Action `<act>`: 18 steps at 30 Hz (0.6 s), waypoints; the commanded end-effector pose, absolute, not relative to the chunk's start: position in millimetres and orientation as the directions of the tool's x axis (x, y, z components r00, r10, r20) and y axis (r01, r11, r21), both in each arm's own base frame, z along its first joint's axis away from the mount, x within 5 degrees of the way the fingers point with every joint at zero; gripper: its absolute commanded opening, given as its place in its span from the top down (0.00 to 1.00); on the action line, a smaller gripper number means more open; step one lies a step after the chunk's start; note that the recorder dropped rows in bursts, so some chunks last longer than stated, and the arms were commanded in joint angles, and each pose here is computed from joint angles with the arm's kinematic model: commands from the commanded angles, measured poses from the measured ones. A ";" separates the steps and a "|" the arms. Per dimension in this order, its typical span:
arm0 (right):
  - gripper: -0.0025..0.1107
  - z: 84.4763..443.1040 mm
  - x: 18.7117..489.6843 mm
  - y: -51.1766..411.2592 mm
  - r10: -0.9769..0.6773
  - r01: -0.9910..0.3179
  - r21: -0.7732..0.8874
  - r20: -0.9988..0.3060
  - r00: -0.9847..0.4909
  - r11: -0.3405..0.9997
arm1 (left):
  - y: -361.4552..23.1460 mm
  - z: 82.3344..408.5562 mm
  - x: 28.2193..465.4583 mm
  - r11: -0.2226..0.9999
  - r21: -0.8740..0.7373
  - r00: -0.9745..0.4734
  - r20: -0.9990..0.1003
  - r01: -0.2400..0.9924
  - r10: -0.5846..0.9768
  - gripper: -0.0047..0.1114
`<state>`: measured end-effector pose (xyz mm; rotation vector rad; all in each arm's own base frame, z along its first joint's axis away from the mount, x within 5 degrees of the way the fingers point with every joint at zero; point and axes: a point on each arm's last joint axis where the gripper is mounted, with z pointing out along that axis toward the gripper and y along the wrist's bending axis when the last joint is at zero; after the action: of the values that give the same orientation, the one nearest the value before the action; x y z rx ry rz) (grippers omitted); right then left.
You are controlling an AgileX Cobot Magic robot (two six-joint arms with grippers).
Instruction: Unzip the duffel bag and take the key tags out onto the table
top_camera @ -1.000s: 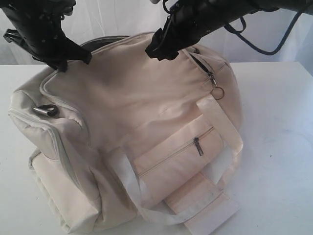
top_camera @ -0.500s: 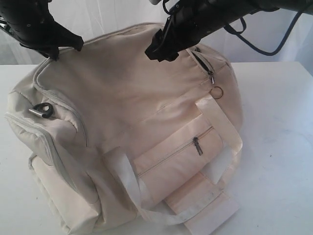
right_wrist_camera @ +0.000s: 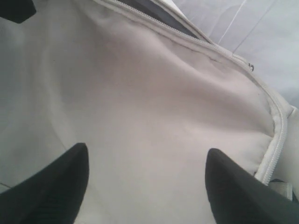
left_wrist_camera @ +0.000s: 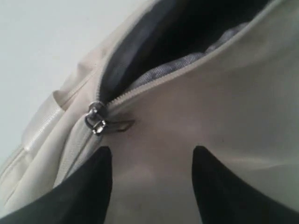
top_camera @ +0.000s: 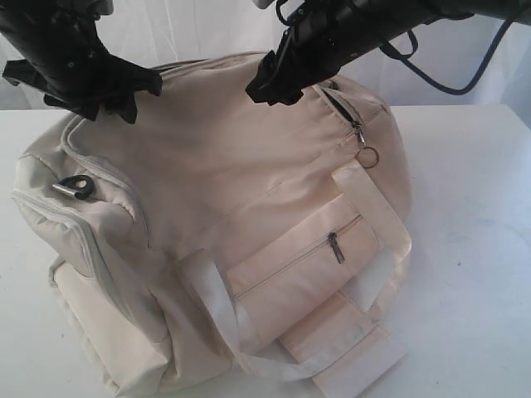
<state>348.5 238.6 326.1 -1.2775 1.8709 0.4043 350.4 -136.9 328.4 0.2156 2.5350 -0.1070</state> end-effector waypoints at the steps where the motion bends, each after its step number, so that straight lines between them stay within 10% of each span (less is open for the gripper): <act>1: 0.40 326.7 346.6 238.8 -0.623 -0.889 -0.162 -0.766 -0.161 0.428 | -135.4 321.6 350.8 0.990 -0.028 -0.798 -0.596 0.138 0.094 0.49; 18: 0.40 326.6 346.4 238.8 -0.624 -0.890 -0.160 -0.765 -0.161 0.427 | -133.1 302.0 372.3 1.000 0.008 -0.762 -0.647 0.017 0.018 0.54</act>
<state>347.3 238.6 325.3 -1.2895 1.8803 0.4136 372.1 -131.4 304.9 0.0380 2.4316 0.0064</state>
